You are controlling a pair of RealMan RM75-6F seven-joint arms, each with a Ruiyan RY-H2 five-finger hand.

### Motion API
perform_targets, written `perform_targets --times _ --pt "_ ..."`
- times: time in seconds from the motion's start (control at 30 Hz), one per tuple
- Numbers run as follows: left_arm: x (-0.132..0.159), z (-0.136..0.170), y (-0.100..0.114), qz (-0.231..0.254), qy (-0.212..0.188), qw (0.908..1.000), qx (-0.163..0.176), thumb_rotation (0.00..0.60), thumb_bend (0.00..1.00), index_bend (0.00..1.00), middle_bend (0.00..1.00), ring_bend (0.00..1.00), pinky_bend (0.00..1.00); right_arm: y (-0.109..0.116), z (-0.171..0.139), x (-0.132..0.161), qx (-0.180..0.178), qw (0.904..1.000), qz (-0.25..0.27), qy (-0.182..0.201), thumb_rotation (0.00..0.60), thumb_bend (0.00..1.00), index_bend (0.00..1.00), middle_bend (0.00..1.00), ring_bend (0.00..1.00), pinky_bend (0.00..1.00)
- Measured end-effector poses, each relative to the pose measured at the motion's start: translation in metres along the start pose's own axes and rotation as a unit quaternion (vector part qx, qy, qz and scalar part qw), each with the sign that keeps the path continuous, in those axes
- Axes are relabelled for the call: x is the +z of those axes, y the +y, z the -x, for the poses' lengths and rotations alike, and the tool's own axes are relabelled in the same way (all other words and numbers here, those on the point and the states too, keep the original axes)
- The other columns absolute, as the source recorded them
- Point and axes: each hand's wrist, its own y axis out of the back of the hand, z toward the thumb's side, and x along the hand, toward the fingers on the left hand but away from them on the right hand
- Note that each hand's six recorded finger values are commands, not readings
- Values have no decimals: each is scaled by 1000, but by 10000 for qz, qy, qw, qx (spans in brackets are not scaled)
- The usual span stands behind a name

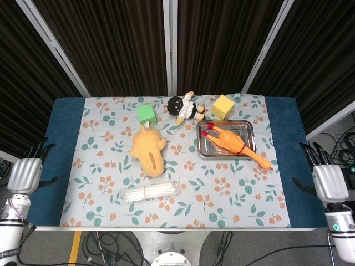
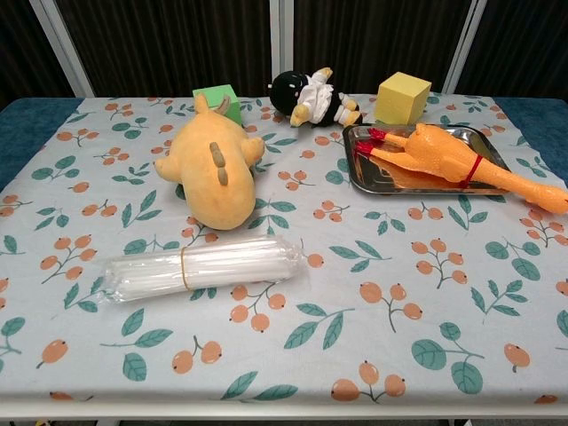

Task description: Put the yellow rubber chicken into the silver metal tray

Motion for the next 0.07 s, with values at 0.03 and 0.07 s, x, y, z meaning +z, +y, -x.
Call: perform_targets --times 0.03,0.07 --pt "-1 6 -1 1 47 10000 22 600 119 208 142 108 216 1 -11 -1 -72 10000 24 -64 600 124 0 125 0 157" --pt "-1 11 -1 12 90 9999 50 600 119 208 142 108 216 1 -19 -1 -117 9999 54 -112 600 125 0 127 0 157"
